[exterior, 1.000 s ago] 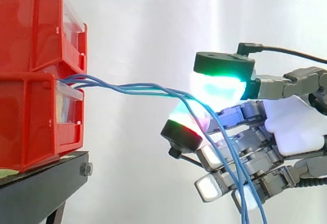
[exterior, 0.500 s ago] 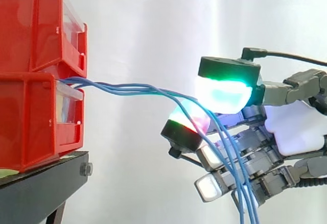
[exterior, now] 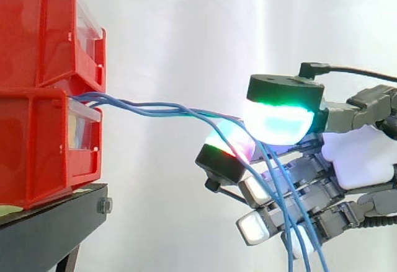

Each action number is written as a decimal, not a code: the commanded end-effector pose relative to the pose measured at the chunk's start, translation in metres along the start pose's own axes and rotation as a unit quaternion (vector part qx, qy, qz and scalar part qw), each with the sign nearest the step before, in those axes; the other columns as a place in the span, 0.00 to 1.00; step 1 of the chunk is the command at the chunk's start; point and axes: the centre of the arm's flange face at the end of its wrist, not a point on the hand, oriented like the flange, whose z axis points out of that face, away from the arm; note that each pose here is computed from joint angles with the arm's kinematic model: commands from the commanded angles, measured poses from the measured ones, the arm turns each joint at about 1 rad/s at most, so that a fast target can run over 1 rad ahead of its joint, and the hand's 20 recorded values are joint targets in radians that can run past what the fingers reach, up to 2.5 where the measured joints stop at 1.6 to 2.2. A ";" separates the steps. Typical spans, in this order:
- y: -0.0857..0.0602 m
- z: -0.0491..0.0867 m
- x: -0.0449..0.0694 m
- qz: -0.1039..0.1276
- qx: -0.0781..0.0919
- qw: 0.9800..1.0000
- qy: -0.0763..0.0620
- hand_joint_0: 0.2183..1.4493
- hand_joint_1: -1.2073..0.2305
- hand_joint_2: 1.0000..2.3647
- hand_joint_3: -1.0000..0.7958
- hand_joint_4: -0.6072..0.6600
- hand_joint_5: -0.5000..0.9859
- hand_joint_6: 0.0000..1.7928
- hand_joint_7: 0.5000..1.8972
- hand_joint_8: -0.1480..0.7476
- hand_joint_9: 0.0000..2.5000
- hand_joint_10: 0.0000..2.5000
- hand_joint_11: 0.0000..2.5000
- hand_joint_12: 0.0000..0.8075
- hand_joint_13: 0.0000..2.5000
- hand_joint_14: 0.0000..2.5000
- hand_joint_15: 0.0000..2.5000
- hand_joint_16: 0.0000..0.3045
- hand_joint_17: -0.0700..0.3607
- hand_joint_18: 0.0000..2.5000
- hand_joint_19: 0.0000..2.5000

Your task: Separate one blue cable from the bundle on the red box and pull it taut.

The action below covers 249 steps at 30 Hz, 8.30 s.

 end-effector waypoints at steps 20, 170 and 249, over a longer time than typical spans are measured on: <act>0.000 0.000 0.000 0.000 0.000 1.000 0.000 0.29 0.43 0.00 0.31 0.50 0.24 0.47 0.39 0.51 0.42 0.01 0.29 0.41 0.35 0.01 0.20 0.13 0.38 0.34 0.24; 0.002 -0.065 -0.001 0.059 0.069 0.995 -0.048 0.22 0.26 0.19 0.50 0.42 0.32 0.45 0.49 0.57 0.46 0.00 0.20 0.54 0.33 0.00 0.13 0.20 0.48 0.33 0.14; 0.048 -0.083 -0.021 -0.393 0.047 0.912 -0.105 0.28 0.26 0.02 0.53 0.43 0.31 0.46 0.47 0.58 0.49 0.00 0.37 0.52 0.35 0.00 0.17 0.19 0.47 0.36 0.16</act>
